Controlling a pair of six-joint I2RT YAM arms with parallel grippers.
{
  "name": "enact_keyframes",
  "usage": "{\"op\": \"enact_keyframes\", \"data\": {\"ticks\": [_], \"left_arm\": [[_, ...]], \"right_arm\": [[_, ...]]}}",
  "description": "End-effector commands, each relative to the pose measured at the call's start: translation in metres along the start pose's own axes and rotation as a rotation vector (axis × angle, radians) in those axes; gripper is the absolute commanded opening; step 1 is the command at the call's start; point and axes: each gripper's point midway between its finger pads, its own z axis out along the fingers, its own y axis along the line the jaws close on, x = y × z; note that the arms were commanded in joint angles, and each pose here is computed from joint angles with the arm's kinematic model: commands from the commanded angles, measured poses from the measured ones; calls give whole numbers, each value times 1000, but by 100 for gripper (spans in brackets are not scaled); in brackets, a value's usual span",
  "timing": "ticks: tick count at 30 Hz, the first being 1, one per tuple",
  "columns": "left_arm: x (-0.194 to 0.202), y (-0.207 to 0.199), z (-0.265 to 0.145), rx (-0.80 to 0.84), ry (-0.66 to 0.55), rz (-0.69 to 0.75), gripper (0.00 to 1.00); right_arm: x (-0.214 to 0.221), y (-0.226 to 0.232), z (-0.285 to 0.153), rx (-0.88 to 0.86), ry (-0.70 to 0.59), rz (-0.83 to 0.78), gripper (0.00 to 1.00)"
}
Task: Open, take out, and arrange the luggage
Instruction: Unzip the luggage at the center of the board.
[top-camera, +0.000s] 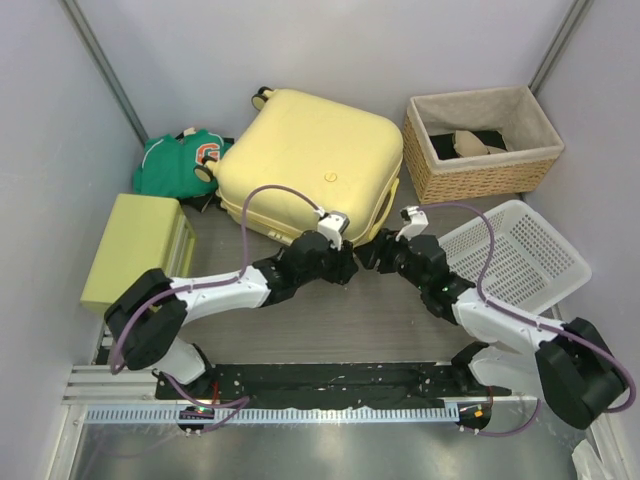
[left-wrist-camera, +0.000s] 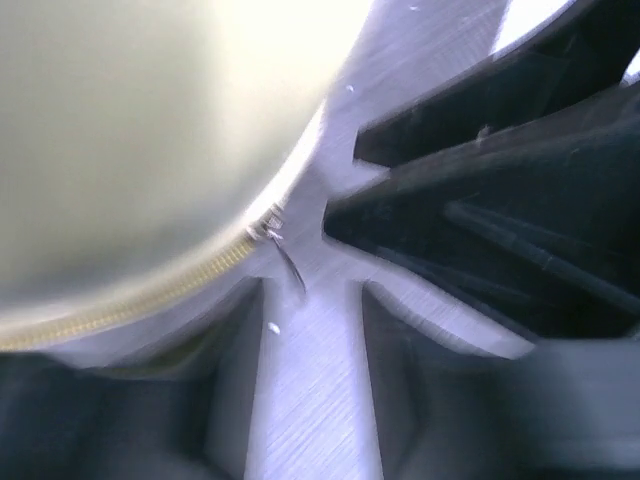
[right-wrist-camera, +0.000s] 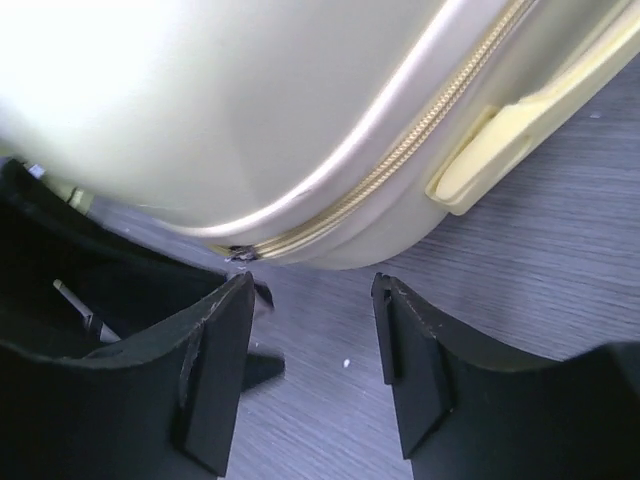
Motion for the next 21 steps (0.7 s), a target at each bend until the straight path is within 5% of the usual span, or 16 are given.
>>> {"op": "enact_keyframes", "data": {"ticks": [1,11,21], "left_arm": [[-25,-9,-30,3,-69,8,58],[-20,25,-81,-87,-83,56,98],[-81,105,-152,-264,-87,-159,100]], "right_arm": [[-26,8,-18,-11,-91,-41,61],[-28,20,-21,-36,-90,-24,66],[-14,39,-10,9,-59,-159,66]]}}
